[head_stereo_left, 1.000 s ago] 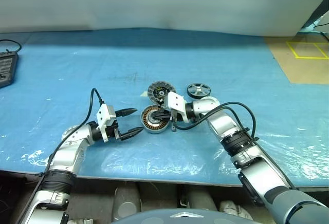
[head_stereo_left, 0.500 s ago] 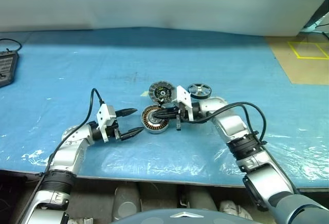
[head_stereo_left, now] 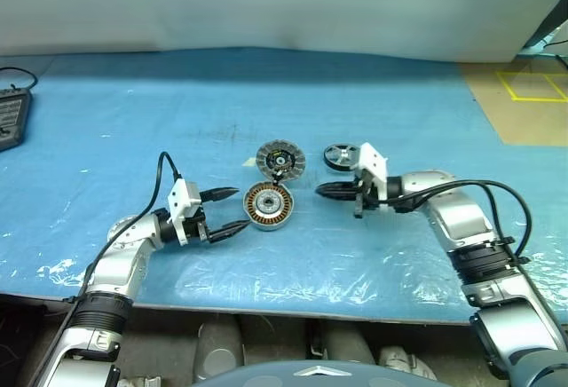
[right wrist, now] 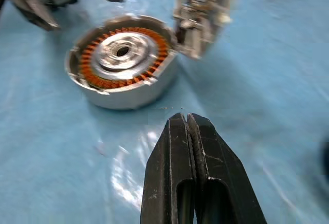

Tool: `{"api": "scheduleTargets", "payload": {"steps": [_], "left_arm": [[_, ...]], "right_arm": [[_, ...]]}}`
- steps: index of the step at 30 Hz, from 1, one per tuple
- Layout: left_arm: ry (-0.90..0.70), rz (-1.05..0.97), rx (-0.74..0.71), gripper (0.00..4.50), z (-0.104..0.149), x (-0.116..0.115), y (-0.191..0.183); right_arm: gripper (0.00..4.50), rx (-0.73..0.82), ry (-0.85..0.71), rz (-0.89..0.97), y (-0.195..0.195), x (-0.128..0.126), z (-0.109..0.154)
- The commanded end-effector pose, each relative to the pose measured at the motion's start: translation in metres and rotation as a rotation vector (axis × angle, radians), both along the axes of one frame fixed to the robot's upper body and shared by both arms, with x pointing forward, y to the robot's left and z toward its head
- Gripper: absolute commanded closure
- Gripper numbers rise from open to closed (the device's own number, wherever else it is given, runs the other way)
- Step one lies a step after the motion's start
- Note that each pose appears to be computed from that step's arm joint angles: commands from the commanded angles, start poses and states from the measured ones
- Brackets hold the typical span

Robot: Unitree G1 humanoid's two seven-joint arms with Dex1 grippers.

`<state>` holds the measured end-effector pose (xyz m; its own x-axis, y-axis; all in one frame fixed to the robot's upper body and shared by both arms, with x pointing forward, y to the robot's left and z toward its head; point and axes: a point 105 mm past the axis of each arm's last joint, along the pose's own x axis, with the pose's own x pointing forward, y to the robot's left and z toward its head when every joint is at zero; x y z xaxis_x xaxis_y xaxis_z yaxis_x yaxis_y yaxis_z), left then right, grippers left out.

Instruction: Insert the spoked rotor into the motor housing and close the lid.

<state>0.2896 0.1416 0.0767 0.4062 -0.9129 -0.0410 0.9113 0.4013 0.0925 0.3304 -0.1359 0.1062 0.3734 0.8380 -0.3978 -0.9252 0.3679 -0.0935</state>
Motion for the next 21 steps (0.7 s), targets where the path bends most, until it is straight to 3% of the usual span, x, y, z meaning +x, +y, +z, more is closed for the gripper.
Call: {"api": "scheduleTargets", "payload": {"steps": [1,5,11,14,17,21], "left_arm": [[-0.030,-0.007,-0.018,0.43,0.009,0.003,0.000],[-0.028,-0.015,-0.022,0.43,0.009,0.003,-0.001],[-0.026,-0.012,-0.024,0.43,0.009,0.002,-0.002],[-0.025,-0.003,-0.024,0.43,0.008,0.001,-0.001],[-0.023,0.003,-0.024,0.43,0.007,0.000,0.001],[-0.022,0.010,-0.025,0.43,0.006,0.000,0.001]], "right_arm": [[3.94,0.008,-0.141,-0.078,-0.014,0.021,0.029],[3.94,0.018,-0.211,-0.133,-0.023,0.040,0.049],[3.94,-0.130,-0.257,-0.243,-0.044,0.079,0.048],[3.37,-0.201,-0.260,-0.250,-0.048,0.087,0.045],[2.40,-0.232,-0.277,-0.264,-0.050,0.094,0.045],[2.40,-0.231,-0.271,-0.206,-0.040,0.093,0.045]]}}
